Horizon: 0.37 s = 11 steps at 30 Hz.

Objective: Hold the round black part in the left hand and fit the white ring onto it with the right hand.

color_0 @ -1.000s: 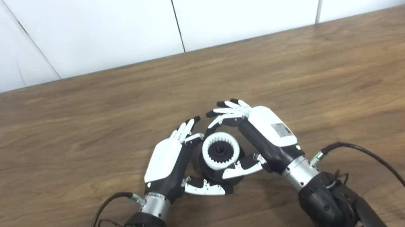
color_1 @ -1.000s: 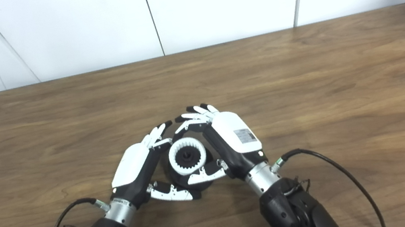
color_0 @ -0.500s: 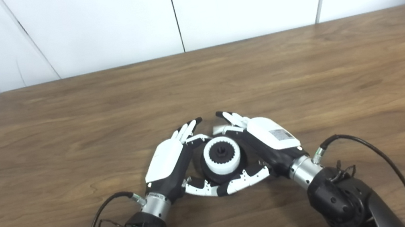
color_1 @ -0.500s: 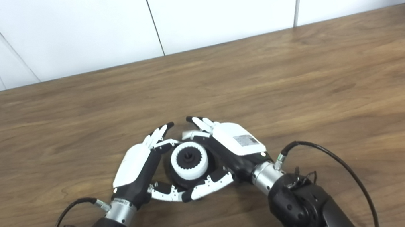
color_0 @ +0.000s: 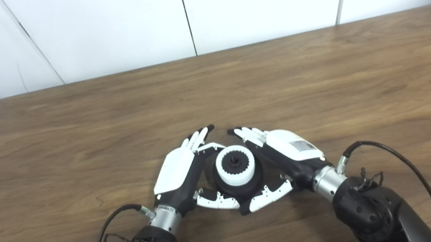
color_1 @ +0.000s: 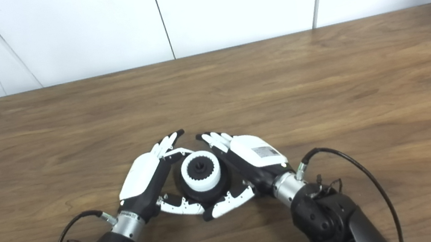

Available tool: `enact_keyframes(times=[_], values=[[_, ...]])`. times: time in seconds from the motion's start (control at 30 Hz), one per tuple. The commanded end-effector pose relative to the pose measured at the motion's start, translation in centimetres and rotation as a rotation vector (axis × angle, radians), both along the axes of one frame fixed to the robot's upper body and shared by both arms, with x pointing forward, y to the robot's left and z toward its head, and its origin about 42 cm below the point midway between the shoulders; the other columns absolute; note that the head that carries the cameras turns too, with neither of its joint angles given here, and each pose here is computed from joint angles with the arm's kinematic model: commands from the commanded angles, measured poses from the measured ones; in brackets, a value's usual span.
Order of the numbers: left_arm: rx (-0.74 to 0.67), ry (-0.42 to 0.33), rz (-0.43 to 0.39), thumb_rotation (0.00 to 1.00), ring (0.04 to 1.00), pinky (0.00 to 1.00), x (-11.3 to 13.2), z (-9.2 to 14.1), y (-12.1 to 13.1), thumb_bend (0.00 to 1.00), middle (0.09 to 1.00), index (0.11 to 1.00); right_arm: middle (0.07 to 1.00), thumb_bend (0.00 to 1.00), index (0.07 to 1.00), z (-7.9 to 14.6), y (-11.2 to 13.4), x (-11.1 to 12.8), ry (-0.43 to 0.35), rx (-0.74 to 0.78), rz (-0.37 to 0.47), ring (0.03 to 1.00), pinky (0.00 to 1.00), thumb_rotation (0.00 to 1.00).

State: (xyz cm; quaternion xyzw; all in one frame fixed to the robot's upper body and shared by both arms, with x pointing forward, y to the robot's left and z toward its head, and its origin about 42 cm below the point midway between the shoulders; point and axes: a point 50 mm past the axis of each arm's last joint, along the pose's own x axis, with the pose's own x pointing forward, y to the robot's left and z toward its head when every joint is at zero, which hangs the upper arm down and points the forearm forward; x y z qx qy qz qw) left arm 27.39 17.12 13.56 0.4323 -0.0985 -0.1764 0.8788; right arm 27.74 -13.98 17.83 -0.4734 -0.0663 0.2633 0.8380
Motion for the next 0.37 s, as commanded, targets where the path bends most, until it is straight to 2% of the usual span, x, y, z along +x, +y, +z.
enact_keyframes(times=[0.0, 0.33], values=[[0.007, -0.057, 0.004, 0.32, 1.000, 1.00, 0.6, 1.2, 0.2, 0.94, 1.000, 0.612, 1.000, 1.00, 1.000, 1.9, -0.1, 0.5, -0.063, 0.003, 0.004, 1.000, 0.98, 0.47], [0.012, -0.057, 0.005, 0.32, 1.000, 1.00, 0.7, 1.4, 0.3, 0.93, 1.000, 0.612, 1.000, 1.00, 1.000, 1.3, -2.1, 0.8, -0.044, -0.022, -0.034, 1.000, 0.98, 0.46]])
